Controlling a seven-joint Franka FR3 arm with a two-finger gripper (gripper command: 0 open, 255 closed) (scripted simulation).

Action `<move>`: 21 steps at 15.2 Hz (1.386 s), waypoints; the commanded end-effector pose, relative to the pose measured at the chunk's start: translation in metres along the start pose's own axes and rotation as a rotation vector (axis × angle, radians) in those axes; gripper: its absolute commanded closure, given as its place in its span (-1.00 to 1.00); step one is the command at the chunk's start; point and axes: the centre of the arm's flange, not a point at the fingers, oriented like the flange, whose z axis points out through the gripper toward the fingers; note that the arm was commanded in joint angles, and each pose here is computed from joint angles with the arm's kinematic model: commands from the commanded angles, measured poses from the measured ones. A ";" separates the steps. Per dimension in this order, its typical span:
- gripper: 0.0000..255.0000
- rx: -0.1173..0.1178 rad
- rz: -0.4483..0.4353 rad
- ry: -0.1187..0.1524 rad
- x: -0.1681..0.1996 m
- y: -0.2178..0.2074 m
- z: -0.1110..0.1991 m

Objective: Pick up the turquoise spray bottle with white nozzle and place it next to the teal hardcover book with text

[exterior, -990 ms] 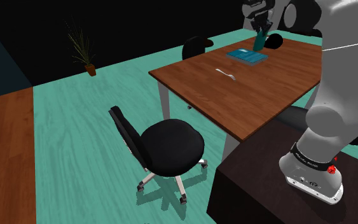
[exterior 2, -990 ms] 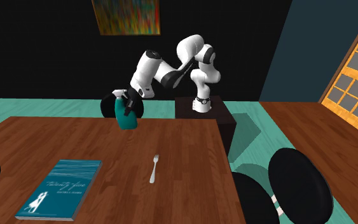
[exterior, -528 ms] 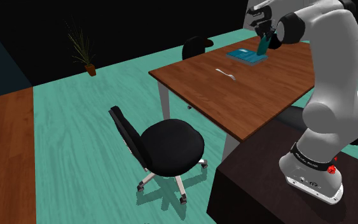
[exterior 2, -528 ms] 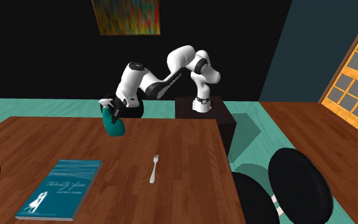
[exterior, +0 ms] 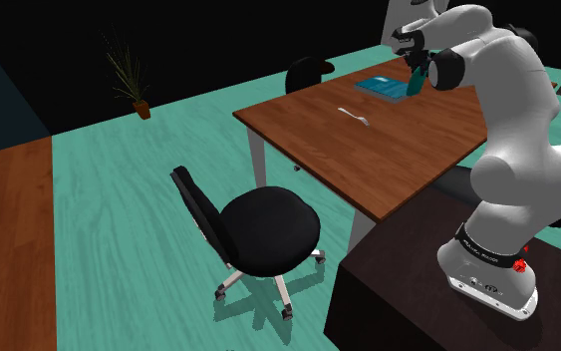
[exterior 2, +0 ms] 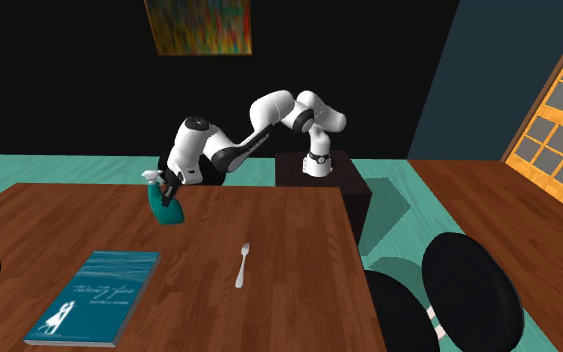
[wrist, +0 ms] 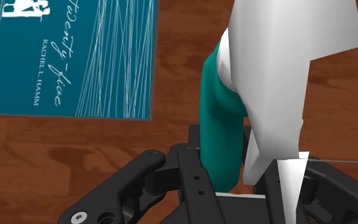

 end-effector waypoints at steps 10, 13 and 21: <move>1.00 -0.001 0.000 -0.001 0.027 0.000 0.050; 1.00 -0.001 0.000 -0.001 0.035 -0.001 0.064; 1.00 -0.001 0.000 -0.001 0.038 -0.001 0.070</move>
